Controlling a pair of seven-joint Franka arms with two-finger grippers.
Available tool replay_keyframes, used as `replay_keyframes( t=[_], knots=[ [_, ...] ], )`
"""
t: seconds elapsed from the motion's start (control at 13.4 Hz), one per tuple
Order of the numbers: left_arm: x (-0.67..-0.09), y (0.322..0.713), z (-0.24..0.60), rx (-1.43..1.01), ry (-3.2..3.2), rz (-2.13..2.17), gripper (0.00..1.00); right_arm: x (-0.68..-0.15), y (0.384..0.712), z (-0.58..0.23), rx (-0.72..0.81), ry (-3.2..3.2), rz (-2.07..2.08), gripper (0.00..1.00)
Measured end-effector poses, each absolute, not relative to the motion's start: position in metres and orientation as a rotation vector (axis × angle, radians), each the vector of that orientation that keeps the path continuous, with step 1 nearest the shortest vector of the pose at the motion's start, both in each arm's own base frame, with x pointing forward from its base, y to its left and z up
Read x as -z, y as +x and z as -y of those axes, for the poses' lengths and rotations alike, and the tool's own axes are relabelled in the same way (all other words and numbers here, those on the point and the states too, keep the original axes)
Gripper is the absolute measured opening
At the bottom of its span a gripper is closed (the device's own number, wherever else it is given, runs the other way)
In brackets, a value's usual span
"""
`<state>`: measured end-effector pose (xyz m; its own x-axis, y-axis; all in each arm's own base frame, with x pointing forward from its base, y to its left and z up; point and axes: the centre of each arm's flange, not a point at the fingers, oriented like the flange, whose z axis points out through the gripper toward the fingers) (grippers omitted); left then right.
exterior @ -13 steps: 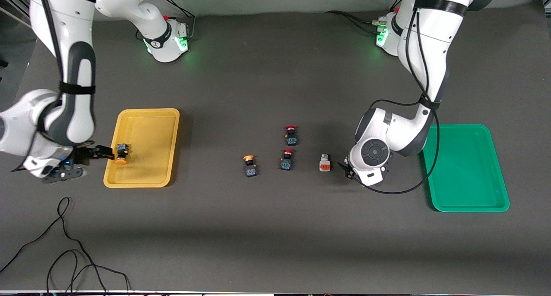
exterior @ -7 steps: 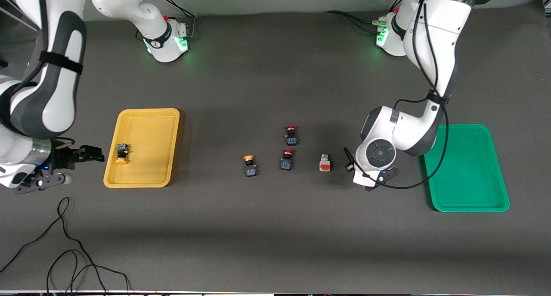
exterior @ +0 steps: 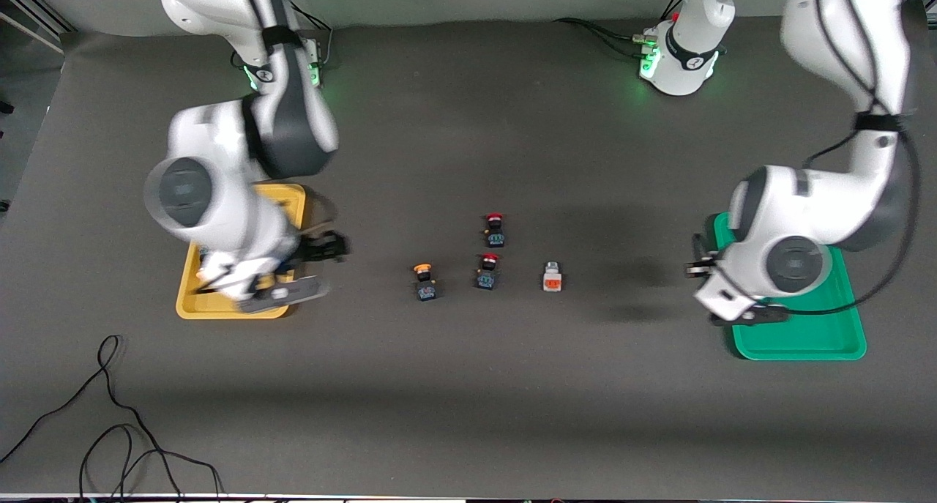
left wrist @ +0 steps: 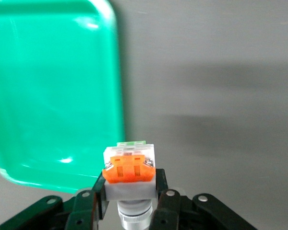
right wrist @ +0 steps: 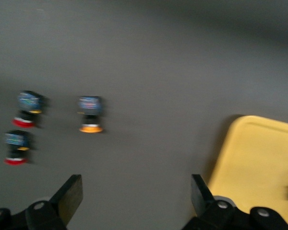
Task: Place green and yellow buttons in trays
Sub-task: 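Place the white button in the green tray while the right gripper returns, then grasp the second yellow button with the right gripper while the left returns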
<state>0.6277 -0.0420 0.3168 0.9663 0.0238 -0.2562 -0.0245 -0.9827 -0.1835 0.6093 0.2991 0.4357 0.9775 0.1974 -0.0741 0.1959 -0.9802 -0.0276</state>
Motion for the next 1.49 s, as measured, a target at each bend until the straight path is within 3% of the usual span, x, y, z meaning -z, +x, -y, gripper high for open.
replay_keyframes(
  t=[0.22, 0.45, 0.75, 0.97, 1.34, 1.42, 1.49],
  knots=[
    [-0.315, 0.628, -0.074, -0.399, -2.977, -0.118, 0.42, -0.424, 0.591, -0.364, -0.087, -3.074, 0.282, 1.00],
    [-0.282, 0.617, -0.152, -0.350, -3.014, -0.119, 0.42, -0.392, 0.591, -0.376, -0.019, -3.069, 0.286, 1.00],
    [-0.203, 0.601, -0.173, -0.267, -3.042, -0.121, 0.42, -0.294, 0.579, -0.394, 0.113, -3.109, 0.314, 1.00],
    [-0.184, 0.594, -0.176, -0.262, -3.050, -0.116, 0.42, -0.228, 0.578, -0.391, 0.133, -3.132, 0.248, 1.00],
    [-0.211, 0.596, -0.170, -0.309, -3.050, -0.119, 0.93, -0.184, 0.577, -0.391, 0.179, -3.130, 0.198, 0.95],
    [-0.231, 0.597, -0.164, -0.342, -3.057, -0.111, 1.00, -0.181, 0.576, -0.394, 0.175, -3.129, 0.203, 0.83],
    [-0.255, 0.598, -0.154, -0.376, -3.080, -0.092, 0.99, -0.179, 0.575, -0.395, 0.173, -3.127, 0.207, 0.70]
  ],
)
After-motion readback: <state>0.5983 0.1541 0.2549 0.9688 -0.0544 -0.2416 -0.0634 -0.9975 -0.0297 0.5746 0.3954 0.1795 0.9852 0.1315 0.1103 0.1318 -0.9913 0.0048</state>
